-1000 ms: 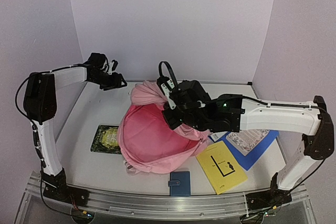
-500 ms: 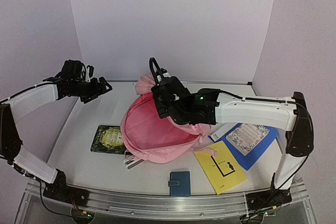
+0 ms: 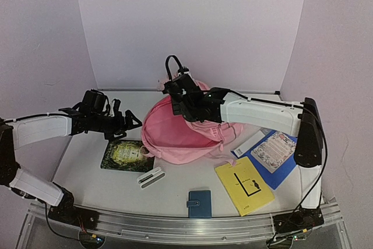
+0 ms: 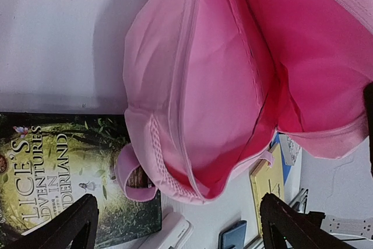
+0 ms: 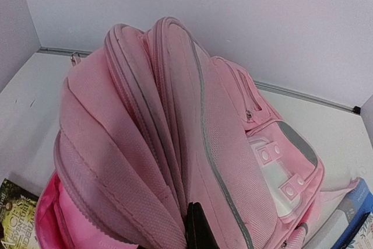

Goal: Pack the student bag
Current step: Unzip the student bag at the center of the board.

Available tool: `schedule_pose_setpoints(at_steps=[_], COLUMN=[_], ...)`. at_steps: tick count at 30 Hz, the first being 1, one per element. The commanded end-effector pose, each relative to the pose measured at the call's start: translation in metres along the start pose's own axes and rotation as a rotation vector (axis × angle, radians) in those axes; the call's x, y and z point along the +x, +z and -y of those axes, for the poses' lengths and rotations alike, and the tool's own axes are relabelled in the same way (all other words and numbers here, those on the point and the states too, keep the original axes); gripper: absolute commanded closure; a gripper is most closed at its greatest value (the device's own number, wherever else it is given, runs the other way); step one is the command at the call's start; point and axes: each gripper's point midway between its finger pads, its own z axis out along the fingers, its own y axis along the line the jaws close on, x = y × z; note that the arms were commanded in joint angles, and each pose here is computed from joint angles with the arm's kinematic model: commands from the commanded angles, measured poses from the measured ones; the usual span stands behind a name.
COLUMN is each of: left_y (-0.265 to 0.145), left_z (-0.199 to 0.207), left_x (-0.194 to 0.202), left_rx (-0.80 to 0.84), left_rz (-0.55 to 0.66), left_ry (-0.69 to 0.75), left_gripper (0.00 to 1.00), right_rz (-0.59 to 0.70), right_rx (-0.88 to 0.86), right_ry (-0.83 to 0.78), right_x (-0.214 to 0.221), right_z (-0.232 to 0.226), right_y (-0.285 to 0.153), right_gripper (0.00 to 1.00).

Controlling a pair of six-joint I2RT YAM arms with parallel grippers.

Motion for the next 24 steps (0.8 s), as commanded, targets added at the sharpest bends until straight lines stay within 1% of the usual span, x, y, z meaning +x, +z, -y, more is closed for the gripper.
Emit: schedule_pose_setpoints(at_steps=[1, 6, 7, 8, 10, 11, 12, 14, 16, 18, 19, 20, 22, 24], left_y=[0.001, 0.003, 0.004, 0.005, 0.006, 0.006, 0.006, 0.005, 0.004, 0.002, 0.001, 0.000, -0.002, -0.003], left_z=[0.001, -0.007, -0.010, -0.012, -0.015, -0.017, -0.018, -0.020, -0.020, -0.021, -0.022, -0.022, -0.023, -0.025], left_x=[-0.012, -0.008, -0.007, -0.006, -0.004, -0.004, -0.003, -0.003, -0.004, -0.005, -0.005, -0.006, -0.007, -0.005], left_rx=[0.013, -0.017, -0.028, -0.037, -0.045, -0.048, -0.053, -0.063, -0.069, -0.080, -0.086, -0.092, -0.105, -0.114], left_rz=[0.067, 0.061, 0.058, 0.056, 0.051, 0.050, 0.049, 0.051, 0.055, 0.058, 0.060, 0.061, 0.068, 0.070], left_ry=[-0.018, -0.031, -0.037, -0.041, -0.047, -0.050, -0.052, -0.053, -0.048, -0.043, -0.039, -0.036, -0.030, -0.023], left_gripper=[0.03, 0.03, 0.03, 0.03, 0.03, 0.03, 0.03, 0.03, 0.03, 0.02, 0.02, 0.02, 0.02, 0.02], right_rz=[0.117, 0.064, 0.052, 0.040, 0.020, 0.008, -0.005, -0.020, -0.030, -0.037, -0.041, -0.049, -0.058, -0.062], right_rx=[0.124, 0.129, 0.121, 0.111, 0.078, 0.051, 0.017, -0.045, -0.111, -0.173, -0.202, -0.227, -0.258, -0.236], right_ry=[0.159, 0.136, 0.110, 0.081, 0.035, 0.019, 0.011, 0.005, 0.013, 0.033, 0.047, 0.061, 0.092, 0.120], right_x=[-0.039, -0.021, -0.017, -0.011, -0.002, 0.002, 0.004, 0.002, -0.005, -0.014, -0.018, -0.020, -0.022, -0.018], right_z=[0.027, 0.035, 0.031, 0.026, 0.014, 0.008, 0.002, -0.005, -0.008, -0.004, -0.001, 0.002, 0.016, 0.039], right_y=[0.020, 0.061, 0.069, 0.076, 0.086, 0.088, 0.088, 0.082, 0.069, 0.048, 0.036, 0.026, 0.001, -0.017], right_gripper=[1.00, 1.00, 0.99, 0.96, 0.85, 0.77, 0.68, 0.45, 0.26, 0.10, 0.05, 0.03, 0.02, 0.02])
